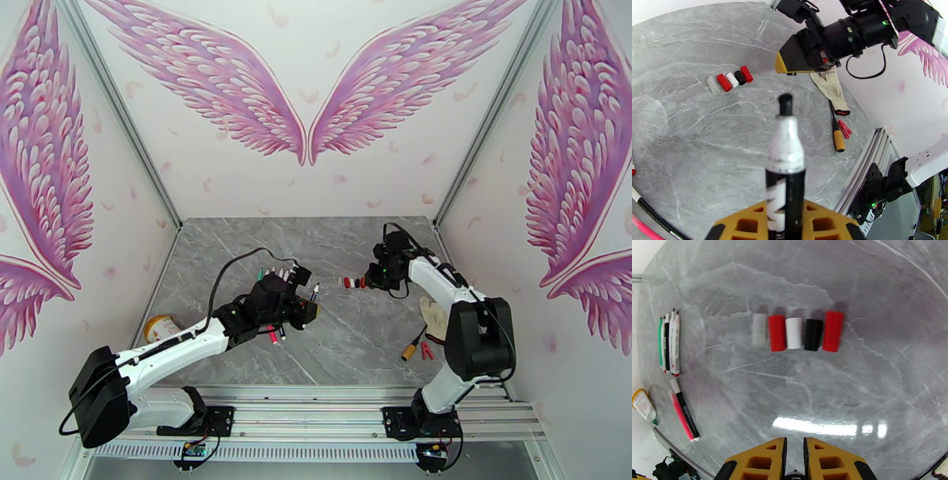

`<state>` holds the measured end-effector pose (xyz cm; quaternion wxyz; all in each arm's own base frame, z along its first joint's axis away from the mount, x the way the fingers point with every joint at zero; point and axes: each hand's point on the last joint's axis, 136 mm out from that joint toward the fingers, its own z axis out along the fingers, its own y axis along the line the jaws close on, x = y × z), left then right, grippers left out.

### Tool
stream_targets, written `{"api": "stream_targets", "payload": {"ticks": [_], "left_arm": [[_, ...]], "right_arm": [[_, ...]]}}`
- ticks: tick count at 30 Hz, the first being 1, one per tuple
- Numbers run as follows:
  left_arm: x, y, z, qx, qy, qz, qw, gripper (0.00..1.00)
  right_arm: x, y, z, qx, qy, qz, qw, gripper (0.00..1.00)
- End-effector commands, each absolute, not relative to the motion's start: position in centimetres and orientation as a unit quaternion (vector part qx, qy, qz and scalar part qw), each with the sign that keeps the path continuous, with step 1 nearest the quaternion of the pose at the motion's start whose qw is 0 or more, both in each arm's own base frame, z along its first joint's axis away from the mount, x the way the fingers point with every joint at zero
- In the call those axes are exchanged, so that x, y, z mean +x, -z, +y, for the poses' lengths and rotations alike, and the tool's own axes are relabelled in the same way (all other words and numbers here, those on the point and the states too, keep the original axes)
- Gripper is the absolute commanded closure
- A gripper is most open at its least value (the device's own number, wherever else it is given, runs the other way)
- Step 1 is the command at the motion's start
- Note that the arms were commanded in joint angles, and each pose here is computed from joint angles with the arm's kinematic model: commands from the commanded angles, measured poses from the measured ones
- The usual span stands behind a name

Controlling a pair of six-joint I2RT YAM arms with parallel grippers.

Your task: Open the pen caps

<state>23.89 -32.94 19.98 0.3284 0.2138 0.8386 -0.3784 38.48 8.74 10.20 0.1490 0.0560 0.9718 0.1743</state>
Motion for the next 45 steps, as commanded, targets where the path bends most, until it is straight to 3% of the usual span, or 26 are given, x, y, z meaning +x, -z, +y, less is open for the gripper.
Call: {"api": "stream_targets", "payload": {"ticks": [1,14,26,34,45], "left_arm": [[23.8,-19.6,-32.6,0.214,0.374,0.842,0.325,0.98],[24.2,-18.9,-32.8,0.218,0.362,0.851,0.312,0.98],[24.4,-18.6,-33.4,0.224,0.359,0.855,0.299,0.98],[24.5,-18.5,-33.7,0.227,0.361,0.856,0.292,0.98],[24.9,-18.0,-33.5,0.221,0.348,0.863,0.292,0.98]], "right_arm": [[40.0,-9.2,7.5,0.047,-0.160,0.976,0.144,0.98],[43.5,-5.1,6.6,0.058,-0.162,0.979,0.106,0.93],[43.7,-2.8,6.7,0.061,-0.167,0.981,0.076,0.86],[43.9,-2.8,6.9,0.063,-0.171,0.980,0.077,0.72],[43.8,-4.2,7.1,0.070,-0.179,0.977,0.094,0.67]]}}
